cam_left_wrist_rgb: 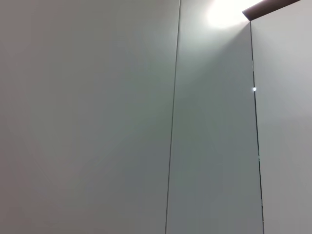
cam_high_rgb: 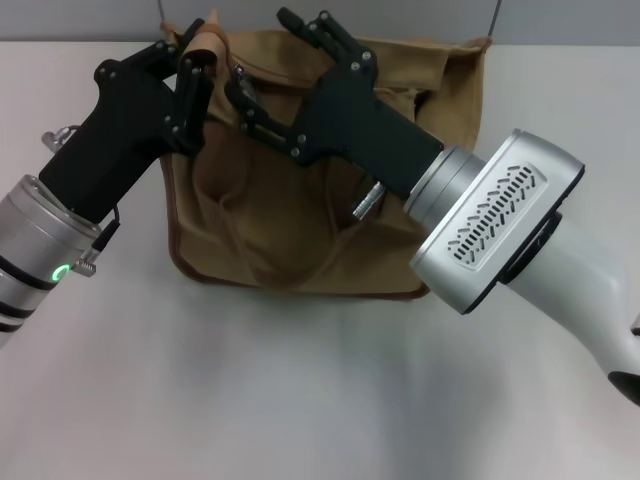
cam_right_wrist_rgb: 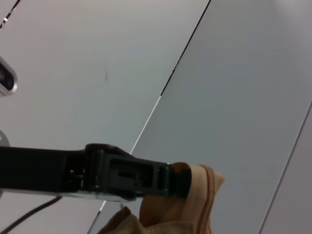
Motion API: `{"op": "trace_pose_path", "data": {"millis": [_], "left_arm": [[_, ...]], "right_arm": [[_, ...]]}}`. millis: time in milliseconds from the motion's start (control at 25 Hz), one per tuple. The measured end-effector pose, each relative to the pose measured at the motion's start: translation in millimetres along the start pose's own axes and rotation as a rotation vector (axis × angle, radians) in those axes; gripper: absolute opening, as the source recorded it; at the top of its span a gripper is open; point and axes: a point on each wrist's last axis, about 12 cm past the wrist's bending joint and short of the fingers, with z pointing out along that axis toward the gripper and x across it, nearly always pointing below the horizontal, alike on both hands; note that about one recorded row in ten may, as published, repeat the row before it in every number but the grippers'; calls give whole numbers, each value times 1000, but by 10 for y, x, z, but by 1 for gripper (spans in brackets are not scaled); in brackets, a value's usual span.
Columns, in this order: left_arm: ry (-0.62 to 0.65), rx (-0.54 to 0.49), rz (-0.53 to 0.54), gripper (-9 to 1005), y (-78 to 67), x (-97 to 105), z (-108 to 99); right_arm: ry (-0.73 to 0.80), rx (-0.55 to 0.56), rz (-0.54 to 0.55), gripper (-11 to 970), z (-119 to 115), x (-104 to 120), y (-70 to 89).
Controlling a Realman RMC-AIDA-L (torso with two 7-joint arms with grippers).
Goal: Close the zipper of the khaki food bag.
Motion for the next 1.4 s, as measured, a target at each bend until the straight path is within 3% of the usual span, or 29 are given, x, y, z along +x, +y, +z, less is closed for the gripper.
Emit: {"op": "trace_pose_path", "data": {"millis": [280, 840, 1400], "left_arm": [[-2, 3, 0, 21, -2, -3, 5], [-2, 4, 0, 21, 0, -3, 11], [-3, 2, -3, 21, -2, 0, 17]], "right_arm": [[22, 33, -61, 819, -32, 31, -31], [27, 10, -66, 819, -81, 47, 23], [31, 45, -45, 818, 5, 17, -20]]}}
